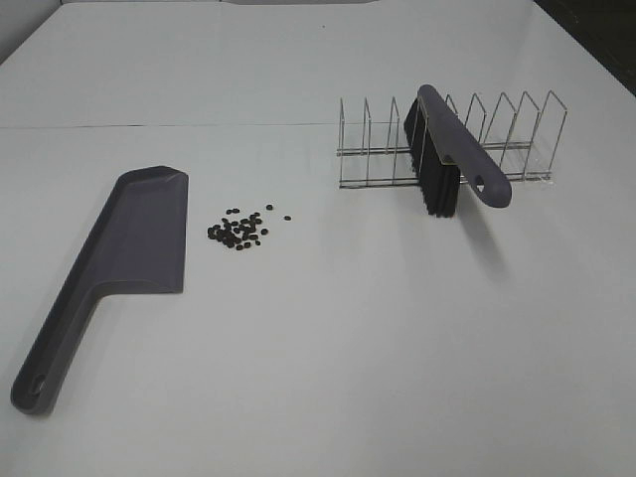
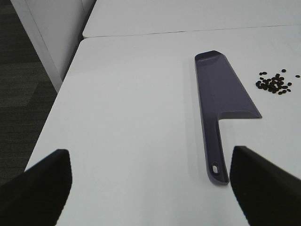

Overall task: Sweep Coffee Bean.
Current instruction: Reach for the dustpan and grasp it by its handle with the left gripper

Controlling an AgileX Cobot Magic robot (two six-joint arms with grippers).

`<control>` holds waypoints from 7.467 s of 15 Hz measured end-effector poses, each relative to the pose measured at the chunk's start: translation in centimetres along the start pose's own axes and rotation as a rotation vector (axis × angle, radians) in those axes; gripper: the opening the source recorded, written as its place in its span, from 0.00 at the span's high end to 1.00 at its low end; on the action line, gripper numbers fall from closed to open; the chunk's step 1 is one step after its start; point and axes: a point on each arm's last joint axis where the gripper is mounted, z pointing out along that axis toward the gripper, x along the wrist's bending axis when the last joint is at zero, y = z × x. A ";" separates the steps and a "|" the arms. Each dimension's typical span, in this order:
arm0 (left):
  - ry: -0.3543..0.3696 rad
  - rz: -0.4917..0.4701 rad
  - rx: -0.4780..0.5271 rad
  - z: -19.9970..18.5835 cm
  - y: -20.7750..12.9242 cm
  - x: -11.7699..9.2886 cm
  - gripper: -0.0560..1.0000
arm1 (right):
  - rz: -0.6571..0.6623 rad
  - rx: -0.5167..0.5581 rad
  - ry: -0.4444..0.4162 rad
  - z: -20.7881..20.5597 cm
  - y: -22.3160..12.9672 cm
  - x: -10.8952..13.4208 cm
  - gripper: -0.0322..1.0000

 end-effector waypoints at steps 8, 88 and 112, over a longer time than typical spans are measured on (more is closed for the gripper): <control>0.000 0.000 0.000 0.0 0.0 0.0 0.15 | 0.001 0.000 0.002 0.0 0.0 0.0 0.05; 0.001 -0.003 -0.006 2.1 3.8 0.2 0.17 | 0.006 0.000 0.013 0.0 0.0 0.1 0.05; -0.191 -0.082 0.981 34.1 1.6 -8.2 0.14 | 0.006 0.000 0.013 0.0 0.0 0.1 0.05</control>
